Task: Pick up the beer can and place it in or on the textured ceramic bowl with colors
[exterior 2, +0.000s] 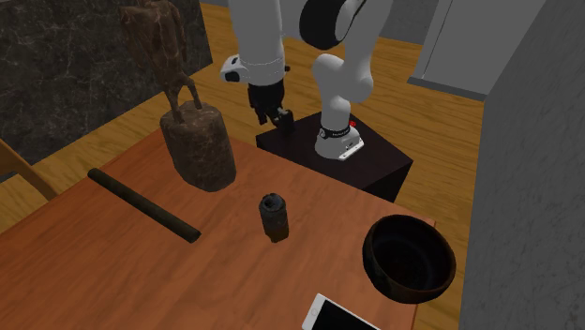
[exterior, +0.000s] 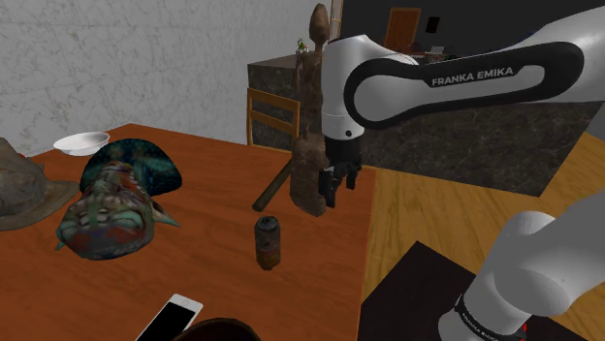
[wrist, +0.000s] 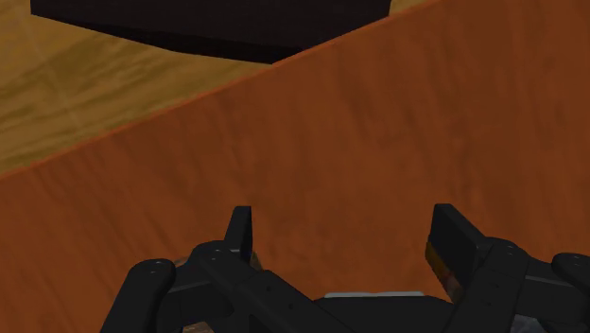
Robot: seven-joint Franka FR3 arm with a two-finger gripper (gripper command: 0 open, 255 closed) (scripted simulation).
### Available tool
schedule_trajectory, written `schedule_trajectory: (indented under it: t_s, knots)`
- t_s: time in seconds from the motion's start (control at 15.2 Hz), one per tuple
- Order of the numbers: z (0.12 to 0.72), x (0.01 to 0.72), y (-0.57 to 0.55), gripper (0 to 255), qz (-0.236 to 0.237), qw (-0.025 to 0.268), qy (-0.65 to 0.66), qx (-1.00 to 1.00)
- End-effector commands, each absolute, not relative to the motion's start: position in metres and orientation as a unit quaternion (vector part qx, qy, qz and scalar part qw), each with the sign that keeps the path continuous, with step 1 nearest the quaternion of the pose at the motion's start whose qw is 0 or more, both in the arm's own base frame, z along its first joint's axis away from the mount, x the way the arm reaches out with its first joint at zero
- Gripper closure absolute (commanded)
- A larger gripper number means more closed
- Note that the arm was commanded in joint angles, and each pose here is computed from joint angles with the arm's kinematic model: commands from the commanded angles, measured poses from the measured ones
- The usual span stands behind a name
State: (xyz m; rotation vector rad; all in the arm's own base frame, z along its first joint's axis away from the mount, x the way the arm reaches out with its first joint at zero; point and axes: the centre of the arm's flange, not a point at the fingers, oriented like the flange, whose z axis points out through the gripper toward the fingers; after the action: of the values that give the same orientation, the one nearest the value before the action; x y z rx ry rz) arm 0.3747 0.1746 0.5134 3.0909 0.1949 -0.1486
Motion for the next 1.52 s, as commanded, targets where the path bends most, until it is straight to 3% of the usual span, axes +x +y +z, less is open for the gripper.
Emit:
schedule_trajectory:
  t_s: [0.0,0.73,1.45]
  knots:
    - [0.507,0.387,0.201,0,-0.045,0.018,0.062,0.997]
    - [0.479,0.442,0.323,0,-0.032,0.012,0.061,0.998]
    - [0.439,0.44,0.322,0,-0.032,0.012,0.061,0.998]
